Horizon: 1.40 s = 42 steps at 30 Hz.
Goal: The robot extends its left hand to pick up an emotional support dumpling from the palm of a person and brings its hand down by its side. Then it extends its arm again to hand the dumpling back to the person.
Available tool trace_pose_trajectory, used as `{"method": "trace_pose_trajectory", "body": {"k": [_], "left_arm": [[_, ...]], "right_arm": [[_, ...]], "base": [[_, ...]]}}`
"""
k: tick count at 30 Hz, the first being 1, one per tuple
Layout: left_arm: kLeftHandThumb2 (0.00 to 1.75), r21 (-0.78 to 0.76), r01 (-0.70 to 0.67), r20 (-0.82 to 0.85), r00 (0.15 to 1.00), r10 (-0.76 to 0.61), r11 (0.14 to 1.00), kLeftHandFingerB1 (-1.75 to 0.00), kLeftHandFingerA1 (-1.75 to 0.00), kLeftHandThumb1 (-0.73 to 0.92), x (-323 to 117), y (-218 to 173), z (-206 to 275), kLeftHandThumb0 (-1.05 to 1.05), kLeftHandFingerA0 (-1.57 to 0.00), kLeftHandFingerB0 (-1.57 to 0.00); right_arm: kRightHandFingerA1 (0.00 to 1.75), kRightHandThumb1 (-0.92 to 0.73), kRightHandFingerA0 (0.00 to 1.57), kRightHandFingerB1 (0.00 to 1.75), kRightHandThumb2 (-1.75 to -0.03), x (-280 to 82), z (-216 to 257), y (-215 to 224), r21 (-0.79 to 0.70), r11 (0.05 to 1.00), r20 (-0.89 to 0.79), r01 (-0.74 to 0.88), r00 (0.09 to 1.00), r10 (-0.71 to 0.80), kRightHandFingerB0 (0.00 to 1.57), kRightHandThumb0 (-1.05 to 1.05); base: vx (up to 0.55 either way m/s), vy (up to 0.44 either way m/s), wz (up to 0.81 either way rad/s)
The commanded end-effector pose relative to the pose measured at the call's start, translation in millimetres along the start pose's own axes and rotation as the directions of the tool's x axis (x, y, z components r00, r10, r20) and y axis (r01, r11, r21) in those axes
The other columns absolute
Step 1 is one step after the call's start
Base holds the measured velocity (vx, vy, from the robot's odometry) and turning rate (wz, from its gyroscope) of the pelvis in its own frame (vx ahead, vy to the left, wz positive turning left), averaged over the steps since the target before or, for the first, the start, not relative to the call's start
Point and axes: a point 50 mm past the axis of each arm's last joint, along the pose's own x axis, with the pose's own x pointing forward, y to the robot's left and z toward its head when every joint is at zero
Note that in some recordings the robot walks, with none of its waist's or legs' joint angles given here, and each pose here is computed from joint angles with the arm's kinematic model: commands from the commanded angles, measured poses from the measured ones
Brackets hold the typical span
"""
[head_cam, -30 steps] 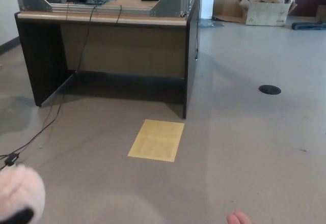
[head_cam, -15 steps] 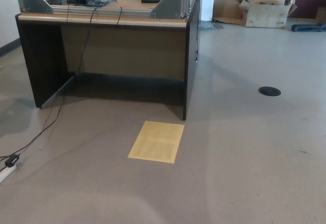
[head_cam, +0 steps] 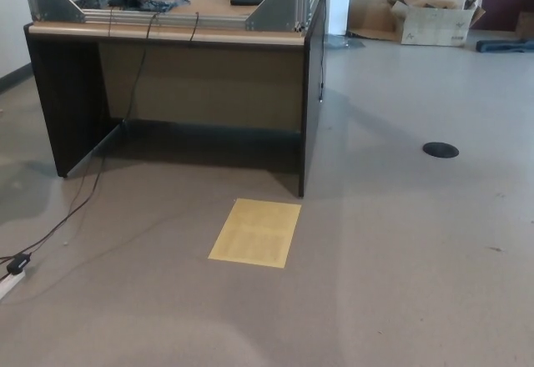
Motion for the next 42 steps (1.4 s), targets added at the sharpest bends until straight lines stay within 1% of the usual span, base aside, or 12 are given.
{"method": "trace_pose_trajectory", "body": {"k": [1, 9, 18, 19, 24, 25, 31, 32, 33, 37, 38, 42], "left_arm": [[0.68, 0.081, -0.033, 0.103, 0.994, 0.024, 0.996, -0.83, -1.28, 0.80, 0, 8, 12, 0.04, -0.96, -0.87], [0.69, 0.081, -0.032, 0.100, 0.995, 0.024, 0.996, -0.83, -1.28, 0.79, 0, 9, 10, 0.03, -0.97, -0.87], [0.68, 0.093, -0.038, 0.110, 0.994, 0.028, 0.995, -0.84, -1.29, 0.80, 1, 9, 13, 0.03, -0.96, -0.87], [0.68, 0.085, -0.037, 0.108, 0.994, 0.028, 0.996, -0.84, -1.28, 0.80, 1, 10, 13, 0.04, -0.97, -0.87], [0.65, 0.061, -0.039, 0.113, 0.993, 0.032, 0.997, -0.80, -1.29, 0.83, 0, 11, 12, -0.02, -0.95, -0.87], [0.65, 0.056, -0.045, 0.123, 0.992, 0.038, 0.997, -0.82, -1.27, 0.82, 1, 11, 14, 0.03, -0.98, -0.87], [0.69, 0.037, -0.048, 0.179, 0.983, 0.041, 0.998, -0.83, -1.23, 0.81, 2, 10, 29, 0.04, -1.00, -0.87], [0.69, 0.071, -0.045, 0.283, 0.959, 0.023, 0.996, -0.82, -1.21, 0.75, 6, 9, 64, 0.01, -1.02, -0.91], [0.71, 0.065, -0.031, 0.361, 0.932, 0.005, 0.997, -0.82, -1.20, 0.73, 8, 5, 92, 0.01, -1.03, -0.92], [0.71, 0.053, -0.024, 0.371, 0.929, 0.003, 0.998, -0.82, -1.20, 0.73, 7, 3, 99, 0.01, -1.03, -0.92], [0.65, 0.081, 0.012, 0.477, 0.877, -0.049, 0.997, -0.82, -1.23, 0.77, 6, -4, 143, -0.09, -1.03, -0.90], [0.65, 0.262, 0.050, 0.637, 0.741, -0.212, 0.964, -0.83, -1.21, 0.82, -3, -33, 231, -0.05, -1.04, -0.89]], "right_arm": [[0.49, -0.61, 0.71, 0.34, -0.59, -2, 2, -9, 0.015, 0.999, 0.026, 0.039, 0.999, -0.039, 0.37, -0.32], [0.50, -0.61, 0.72, 0.34, -0.58, -3, 1, -9, 0.019, 0.999, 0.031, 0.038, 0.999, -0.039, 0.38, -0.32], [0.57, -0.51, 0.66, 0.43, -0.72, -1, 2, -9, 0.026, 0.999, 0.025, 0.042, 0.999, -0.043, 0.34, -0.40], [0.50, -0.61, 0.72, 0.34, -0.59, -1, 3, -8, 0.017, 0.999, 0.031, 0.039, 0.999, -0.039, 0.38, -0.32], [0.52, -0.61, 0.73, 0.34, -0.58, -2, 2, -8, 0.018, 0.999, 0.037, 0.034, 0.999, -0.034, 0.39, -0.31], [0.59, -0.51, 0.67, 0.43, -0.73, -2, 2, -7, 0.016, 0.999, 0.037, 0.032, 0.999, -0.033, 0.34, -0.40], [0.58, -0.51, 0.67, 0.43, -0.73, -3, 1, -6, 0.030, 0.999, 0.022, 0.034, 0.999, -0.035, 0.34, -0.40], [0.49, -0.61, 0.72, 0.34, -0.58, -2, 1, -7, 0.026, 0.999, 0.021, 0.036, 0.999, -0.036, 0.38, -0.31], [0.57, -0.51, 0.66, 0.43, -0.72, -1, 2, -7, 0.024, 0.999, 0.021, 0.034, 0.999, -0.034, 0.33, -0.40], [0.57, -0.51, 0.66, 0.43, -0.72, 0, 3, -7, 0.024, 0.999, 0.021, 0.033, 0.999, -0.033, 0.33, -0.40], [0.50, -0.61, 0.73, 0.34, -0.59, 0, 3, -6, 0.015, 0.999, 0.028, 0.029, 0.999, -0.030, 0.38, -0.31], [0.51, -0.62, 0.75, 0.34, -0.59, 2, 6, -6, 0.014, 1.000, 0.037, 0.028, 0.999, -0.028, 0.38, -0.33]], "base": [[0.00, 0.000, 0.00], [0.00, 0.000, 0.00], [0.00, 0.000, 0.00], [0.00, 0.000, 0.00], [0.00, 0.000, 0.00], [0.00, 0.000, 0.00], [0.00, 0.000, 0.00], [0.00, 0.000, 0.00], [0.00, 0.000, 0.00], [0.00, 0.000, 0.02], [0.00, 0.000, 0.00], [0.00, 0.000, 0.02]]}}
